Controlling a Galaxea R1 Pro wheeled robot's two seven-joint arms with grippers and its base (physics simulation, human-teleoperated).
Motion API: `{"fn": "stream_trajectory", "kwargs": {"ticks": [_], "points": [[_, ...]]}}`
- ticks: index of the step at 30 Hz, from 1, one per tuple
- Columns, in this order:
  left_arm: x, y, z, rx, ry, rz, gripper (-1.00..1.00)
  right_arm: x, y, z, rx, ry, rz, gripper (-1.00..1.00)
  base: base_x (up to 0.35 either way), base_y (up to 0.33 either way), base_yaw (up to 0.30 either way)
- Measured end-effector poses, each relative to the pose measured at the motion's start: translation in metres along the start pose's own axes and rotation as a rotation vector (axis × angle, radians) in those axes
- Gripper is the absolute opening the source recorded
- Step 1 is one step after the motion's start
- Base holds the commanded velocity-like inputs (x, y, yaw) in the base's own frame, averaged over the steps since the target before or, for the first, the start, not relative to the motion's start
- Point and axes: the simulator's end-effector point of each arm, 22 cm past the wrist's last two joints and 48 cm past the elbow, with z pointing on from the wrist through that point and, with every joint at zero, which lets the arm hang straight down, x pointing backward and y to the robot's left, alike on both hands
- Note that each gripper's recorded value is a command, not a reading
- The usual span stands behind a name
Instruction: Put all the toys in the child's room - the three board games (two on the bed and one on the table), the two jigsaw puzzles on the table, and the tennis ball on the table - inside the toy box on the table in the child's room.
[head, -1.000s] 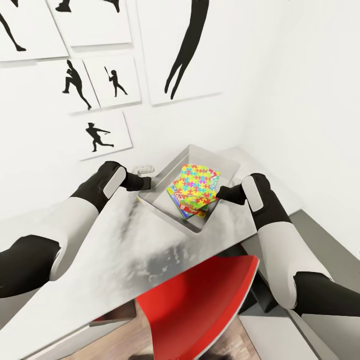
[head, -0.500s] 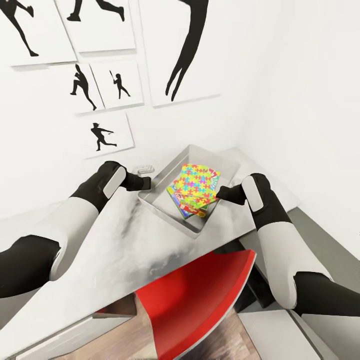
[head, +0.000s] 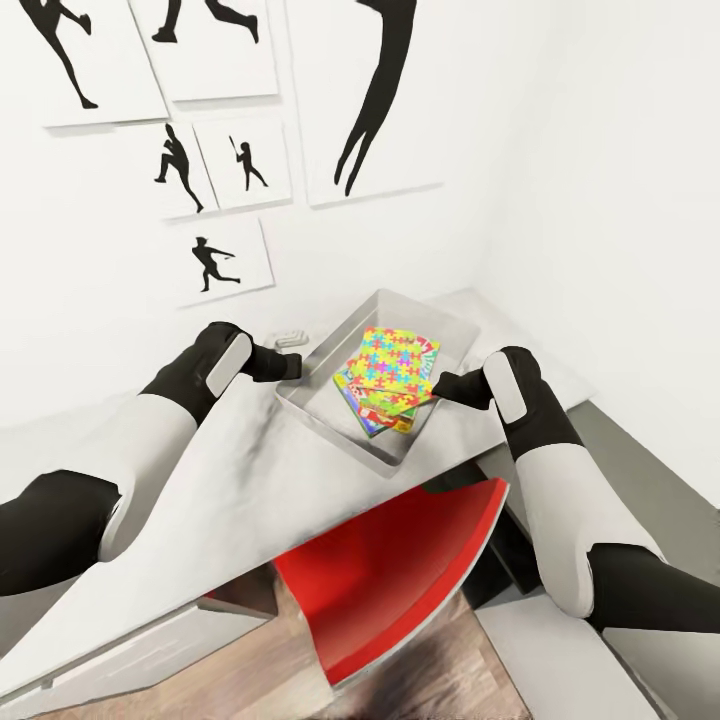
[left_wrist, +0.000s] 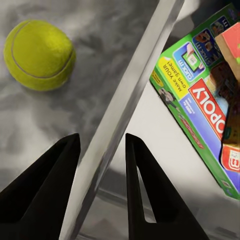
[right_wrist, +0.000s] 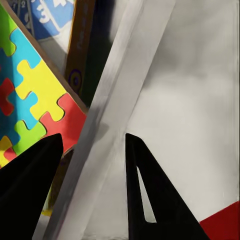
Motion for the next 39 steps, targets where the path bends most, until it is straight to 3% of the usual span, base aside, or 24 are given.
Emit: {"fn": "stream_trajectory", "kwargs": {"ticks": [39], "points": [[0.0001, 0.0005, -0.0004, 0.002, 0.0, -0.002, -1.0, 0.0001, 0.0006, -0.0002, -0.001, 0.0, 0.0, -1.0, -0.178, 0.087, -0.002]]}}
